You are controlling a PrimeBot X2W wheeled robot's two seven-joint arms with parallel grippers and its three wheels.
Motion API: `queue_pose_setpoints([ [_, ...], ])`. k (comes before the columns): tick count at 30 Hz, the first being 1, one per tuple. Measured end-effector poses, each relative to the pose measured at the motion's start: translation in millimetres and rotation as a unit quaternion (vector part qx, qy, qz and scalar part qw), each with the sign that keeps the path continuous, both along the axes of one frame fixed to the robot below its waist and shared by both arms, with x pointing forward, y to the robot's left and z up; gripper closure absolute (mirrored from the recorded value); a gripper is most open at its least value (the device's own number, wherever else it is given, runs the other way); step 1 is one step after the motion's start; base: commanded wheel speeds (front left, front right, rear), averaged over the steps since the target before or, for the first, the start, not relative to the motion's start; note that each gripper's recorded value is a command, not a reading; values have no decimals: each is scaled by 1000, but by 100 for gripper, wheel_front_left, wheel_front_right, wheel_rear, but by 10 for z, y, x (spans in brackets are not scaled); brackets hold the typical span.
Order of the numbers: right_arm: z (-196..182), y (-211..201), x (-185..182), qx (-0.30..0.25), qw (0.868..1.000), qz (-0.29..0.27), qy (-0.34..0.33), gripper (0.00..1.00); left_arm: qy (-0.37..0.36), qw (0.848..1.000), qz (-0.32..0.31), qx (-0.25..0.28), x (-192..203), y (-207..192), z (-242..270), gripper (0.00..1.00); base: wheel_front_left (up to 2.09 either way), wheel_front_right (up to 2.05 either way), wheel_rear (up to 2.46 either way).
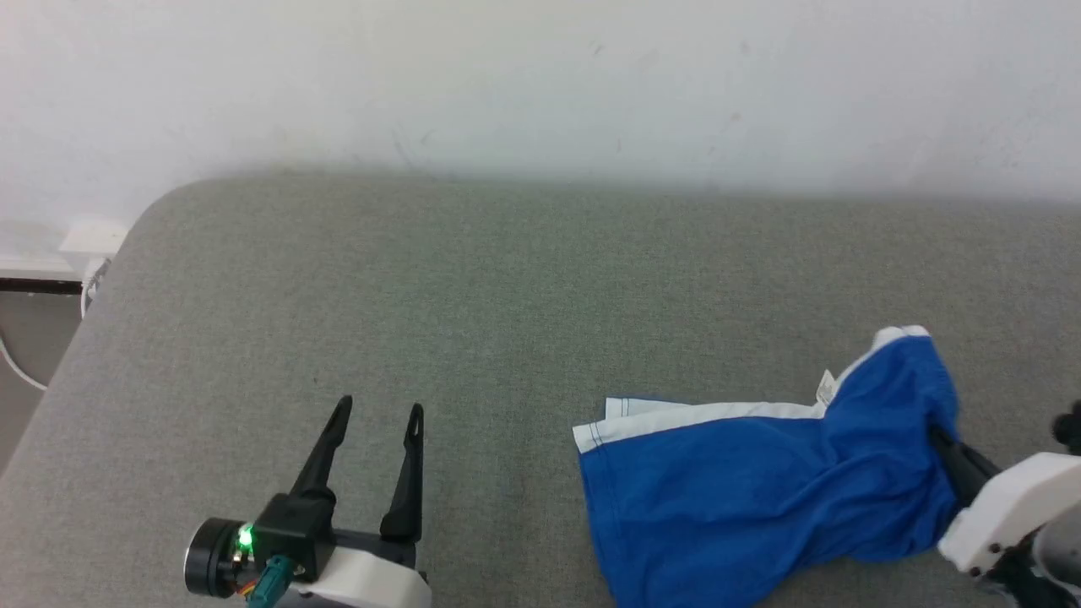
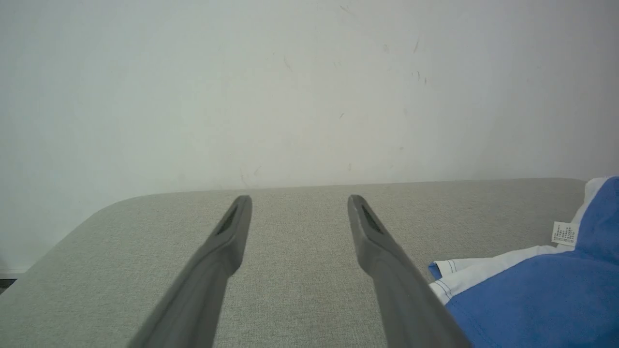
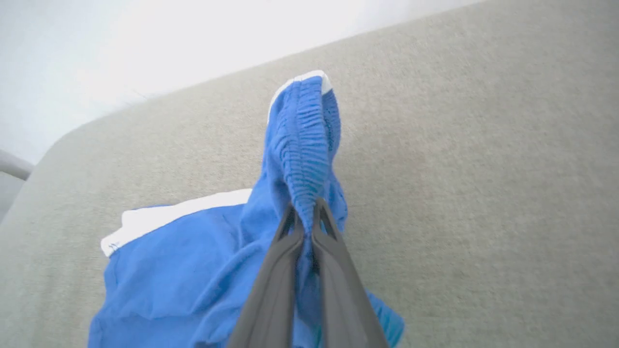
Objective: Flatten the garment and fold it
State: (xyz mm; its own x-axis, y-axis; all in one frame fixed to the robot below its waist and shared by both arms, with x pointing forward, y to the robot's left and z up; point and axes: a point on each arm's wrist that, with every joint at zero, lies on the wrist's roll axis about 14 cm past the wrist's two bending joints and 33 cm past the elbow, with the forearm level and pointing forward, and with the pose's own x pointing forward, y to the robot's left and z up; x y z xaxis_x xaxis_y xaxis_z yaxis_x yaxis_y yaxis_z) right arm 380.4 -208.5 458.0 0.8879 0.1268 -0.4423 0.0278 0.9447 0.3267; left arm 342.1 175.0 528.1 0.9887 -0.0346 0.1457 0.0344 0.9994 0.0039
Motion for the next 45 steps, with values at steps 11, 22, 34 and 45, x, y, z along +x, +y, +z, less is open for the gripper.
queue_pose_setpoints([
  [11,291,1080,-93,54,987,153,-18,100,-2,1000,24,-3,-117,134,7,0,0,0,0],
  [22,38,1871,-278,59,962,266,28,100,8,998,61,-3,-224,340,-44,0,0,0,0],
  [34,-594,2278,-379,-18,926,368,86,100,28,998,64,-6,-149,353,-156,0,0,0,0],
  [45,-901,2370,-268,-62,907,406,97,100,43,998,52,-13,-34,260,-243,0,0,0,0],
])
